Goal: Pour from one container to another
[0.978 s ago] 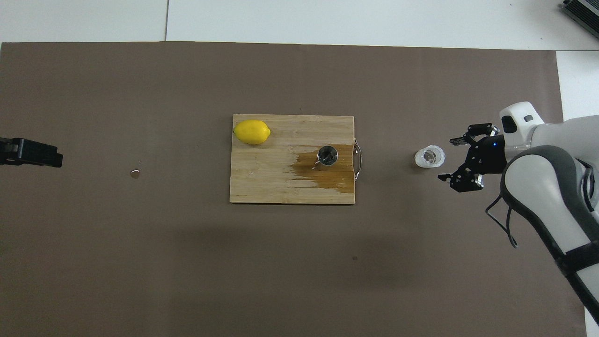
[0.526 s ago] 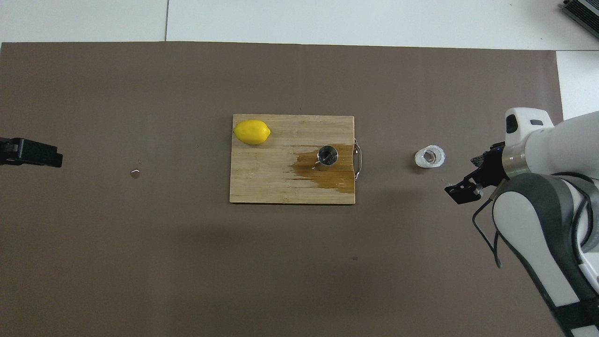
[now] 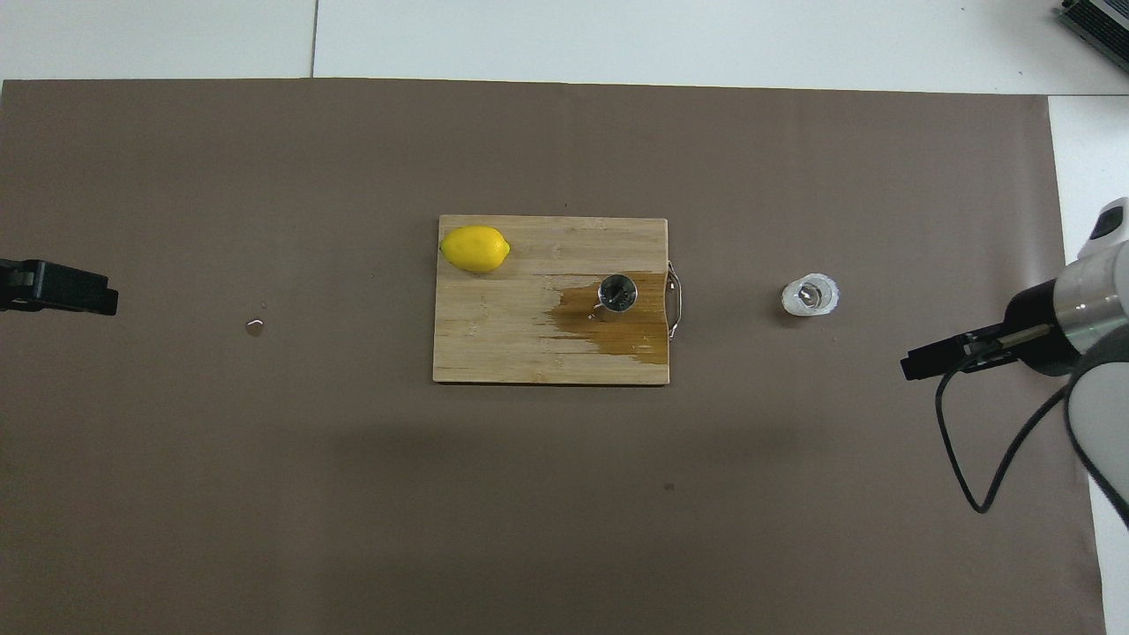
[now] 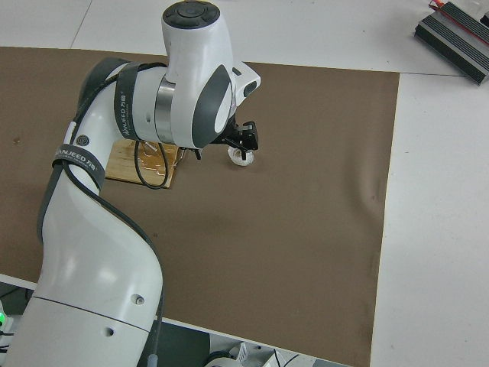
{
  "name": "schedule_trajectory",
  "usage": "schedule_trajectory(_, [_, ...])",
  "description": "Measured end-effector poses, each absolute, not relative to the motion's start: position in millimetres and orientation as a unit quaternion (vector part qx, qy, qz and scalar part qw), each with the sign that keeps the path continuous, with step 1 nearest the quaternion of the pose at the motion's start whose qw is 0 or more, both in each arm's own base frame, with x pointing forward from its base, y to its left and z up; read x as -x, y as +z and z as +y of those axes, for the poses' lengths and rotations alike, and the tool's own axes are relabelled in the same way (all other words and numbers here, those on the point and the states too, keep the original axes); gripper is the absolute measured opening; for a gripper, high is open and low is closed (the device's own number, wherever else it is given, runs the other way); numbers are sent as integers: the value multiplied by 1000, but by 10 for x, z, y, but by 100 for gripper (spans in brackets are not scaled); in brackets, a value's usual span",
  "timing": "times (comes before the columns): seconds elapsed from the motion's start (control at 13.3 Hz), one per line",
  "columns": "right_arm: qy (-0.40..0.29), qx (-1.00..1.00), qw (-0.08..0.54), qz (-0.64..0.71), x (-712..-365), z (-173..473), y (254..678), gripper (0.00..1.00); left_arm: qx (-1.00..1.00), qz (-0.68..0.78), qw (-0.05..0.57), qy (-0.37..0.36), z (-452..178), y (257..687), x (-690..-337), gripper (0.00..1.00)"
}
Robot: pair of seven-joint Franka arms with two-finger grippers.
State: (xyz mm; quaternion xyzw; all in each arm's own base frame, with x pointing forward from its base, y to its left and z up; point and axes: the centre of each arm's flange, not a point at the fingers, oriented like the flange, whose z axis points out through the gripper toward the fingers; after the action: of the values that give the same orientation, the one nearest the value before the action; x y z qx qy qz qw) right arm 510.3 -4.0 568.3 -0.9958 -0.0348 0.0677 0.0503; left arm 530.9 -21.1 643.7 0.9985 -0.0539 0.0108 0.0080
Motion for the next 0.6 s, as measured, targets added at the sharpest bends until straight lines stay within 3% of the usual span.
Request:
schedule_trajectory(0.38, [58,998,7,3,-5024,-159,6527,100,-998,-54,8,11,-211,6437,-5309,100])
schedule_trajectory(0.6, [35,999,7,4,-5201,-199,6675,100,-998,-54,8,11,-211,6437,-5309,100])
